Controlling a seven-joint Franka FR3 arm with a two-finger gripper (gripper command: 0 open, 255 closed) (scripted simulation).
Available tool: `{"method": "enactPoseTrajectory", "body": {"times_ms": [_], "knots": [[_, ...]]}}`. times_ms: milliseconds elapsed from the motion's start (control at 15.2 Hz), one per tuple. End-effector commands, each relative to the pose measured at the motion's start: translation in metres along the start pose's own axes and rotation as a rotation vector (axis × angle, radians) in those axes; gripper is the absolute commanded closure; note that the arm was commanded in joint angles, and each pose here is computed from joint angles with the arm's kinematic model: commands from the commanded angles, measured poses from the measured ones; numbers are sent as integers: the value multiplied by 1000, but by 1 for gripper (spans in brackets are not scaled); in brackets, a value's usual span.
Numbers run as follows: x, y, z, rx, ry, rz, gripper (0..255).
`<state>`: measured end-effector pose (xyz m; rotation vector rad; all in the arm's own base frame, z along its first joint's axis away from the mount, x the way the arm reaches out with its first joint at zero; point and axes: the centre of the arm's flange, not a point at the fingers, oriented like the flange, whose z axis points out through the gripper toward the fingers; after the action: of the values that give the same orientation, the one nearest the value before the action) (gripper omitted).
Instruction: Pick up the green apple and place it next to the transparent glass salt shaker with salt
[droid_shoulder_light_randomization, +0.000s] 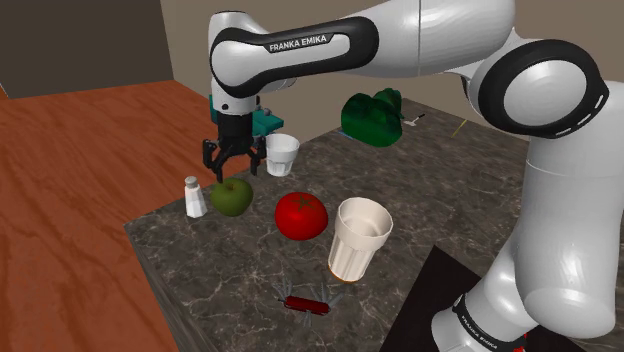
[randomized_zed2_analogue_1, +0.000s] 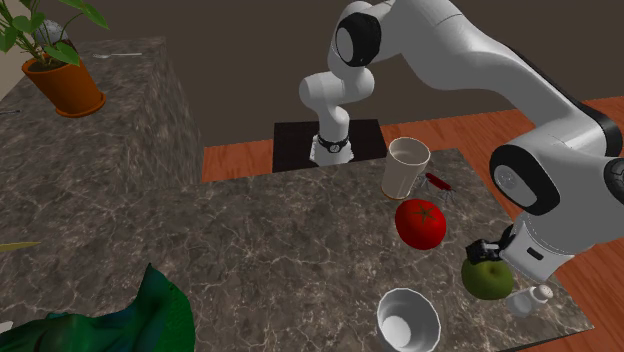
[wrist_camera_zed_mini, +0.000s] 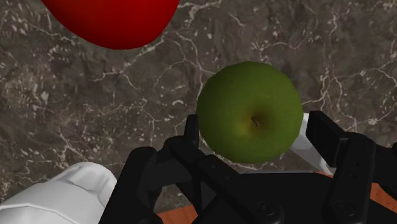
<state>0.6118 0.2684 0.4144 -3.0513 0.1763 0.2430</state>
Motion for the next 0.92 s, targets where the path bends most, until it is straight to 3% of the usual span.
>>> {"method": "enactPoseTrajectory", "body": {"times_ms": [0, 66, 330, 858], "knots": [[0, 0, 0, 0, 0, 0, 0], [0, 0, 0, 0, 0, 0, 0], [0, 0, -50, 0, 0, 0, 0], [0, 0, -50, 0, 0, 0, 0]]}}
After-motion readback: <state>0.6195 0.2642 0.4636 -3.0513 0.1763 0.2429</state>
